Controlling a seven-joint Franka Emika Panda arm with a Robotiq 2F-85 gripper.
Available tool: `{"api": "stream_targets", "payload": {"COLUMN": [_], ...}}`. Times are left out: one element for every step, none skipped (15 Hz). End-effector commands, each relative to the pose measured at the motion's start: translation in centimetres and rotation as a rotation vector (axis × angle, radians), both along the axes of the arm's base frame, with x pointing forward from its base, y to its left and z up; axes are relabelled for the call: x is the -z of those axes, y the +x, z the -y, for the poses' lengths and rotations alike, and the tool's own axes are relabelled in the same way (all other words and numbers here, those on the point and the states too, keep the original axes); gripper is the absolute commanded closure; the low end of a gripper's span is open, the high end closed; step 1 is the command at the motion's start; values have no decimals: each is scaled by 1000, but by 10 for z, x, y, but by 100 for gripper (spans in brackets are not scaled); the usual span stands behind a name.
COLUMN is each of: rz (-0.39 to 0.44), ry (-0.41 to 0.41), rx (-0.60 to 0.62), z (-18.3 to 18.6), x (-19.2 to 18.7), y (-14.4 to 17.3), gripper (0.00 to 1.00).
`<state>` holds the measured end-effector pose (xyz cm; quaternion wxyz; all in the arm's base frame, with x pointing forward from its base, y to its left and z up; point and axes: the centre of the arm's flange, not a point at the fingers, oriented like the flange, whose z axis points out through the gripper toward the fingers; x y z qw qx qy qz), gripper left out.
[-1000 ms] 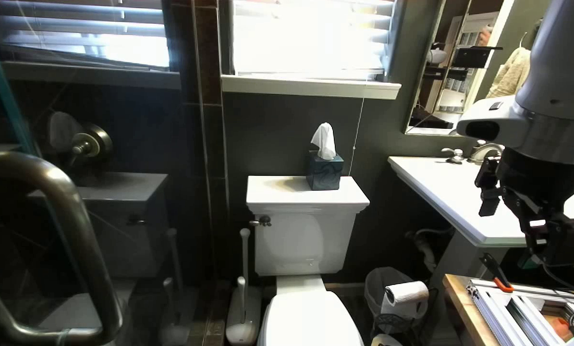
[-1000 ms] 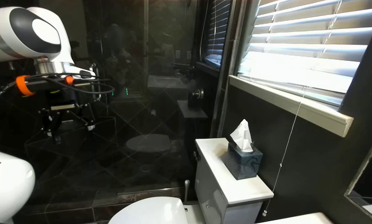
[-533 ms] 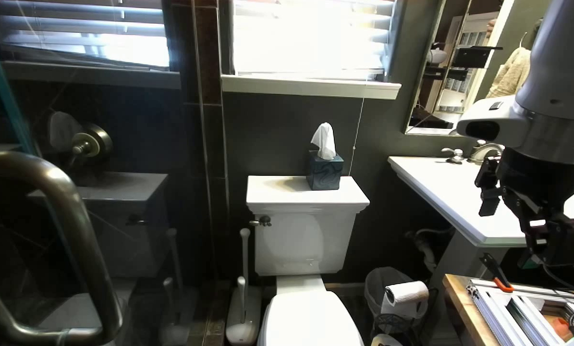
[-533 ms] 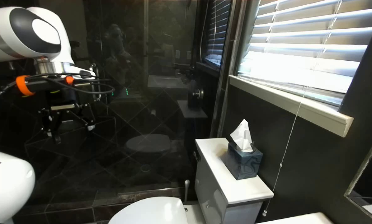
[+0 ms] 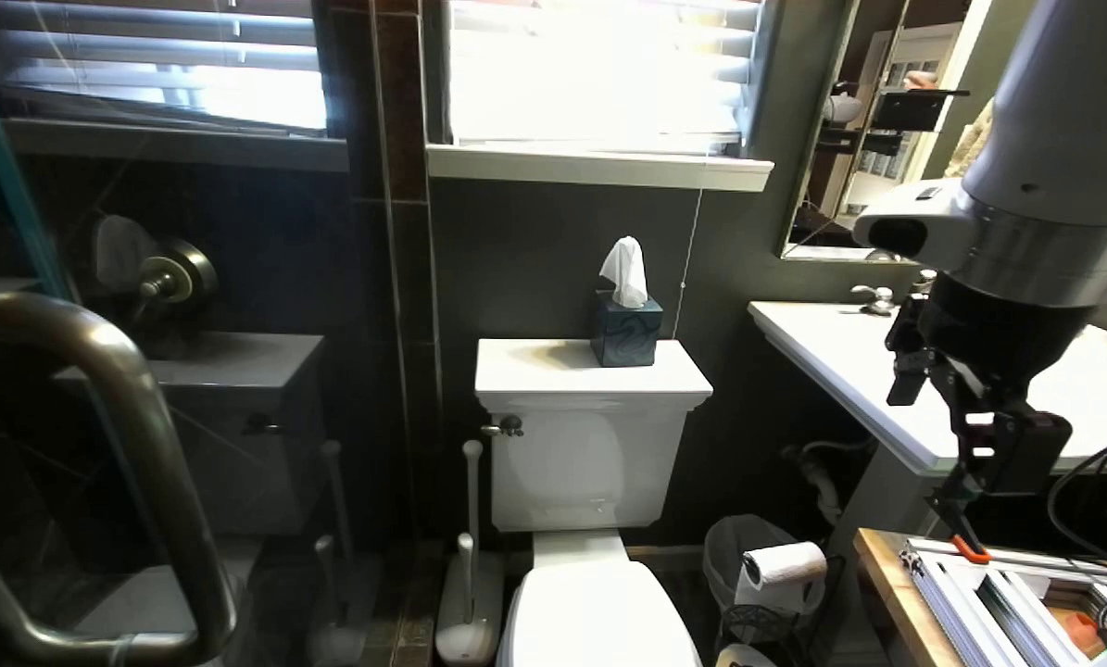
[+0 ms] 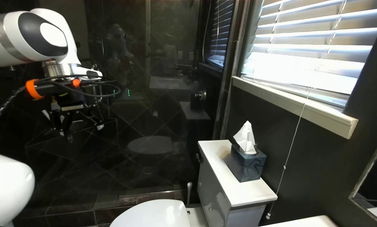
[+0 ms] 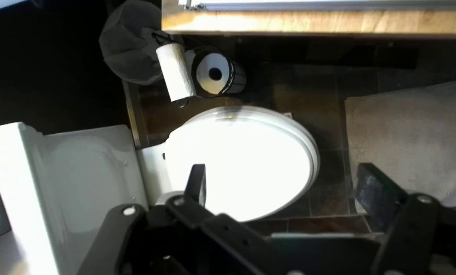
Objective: Lift up the toilet lid
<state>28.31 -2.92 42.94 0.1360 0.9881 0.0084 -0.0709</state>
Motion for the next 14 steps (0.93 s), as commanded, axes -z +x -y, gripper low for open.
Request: {"api": "stream_targets", "payload": {"rz": [105,127,147,170,189,216,230,237,242,253,255,248,243,233], "ry": [-16,-17,-10,0,10,5,8,12,16,18,22,23,25,28], "rx": [60,81,100,120,133,153,173,200,224,247,265,277,313,337], "z": [33,44,54,65,76,88,98,107,114,118,119,116,110,101], "x": [26,32,39,46,55,65,77,90,103,119,135,154,169,187], "y": [19,25,31,37,43,51,57,64,71,78,85,93,100,107], "gripper": [0,0,0,0,0,0,0,0,0,0,0,0,0,0]}}
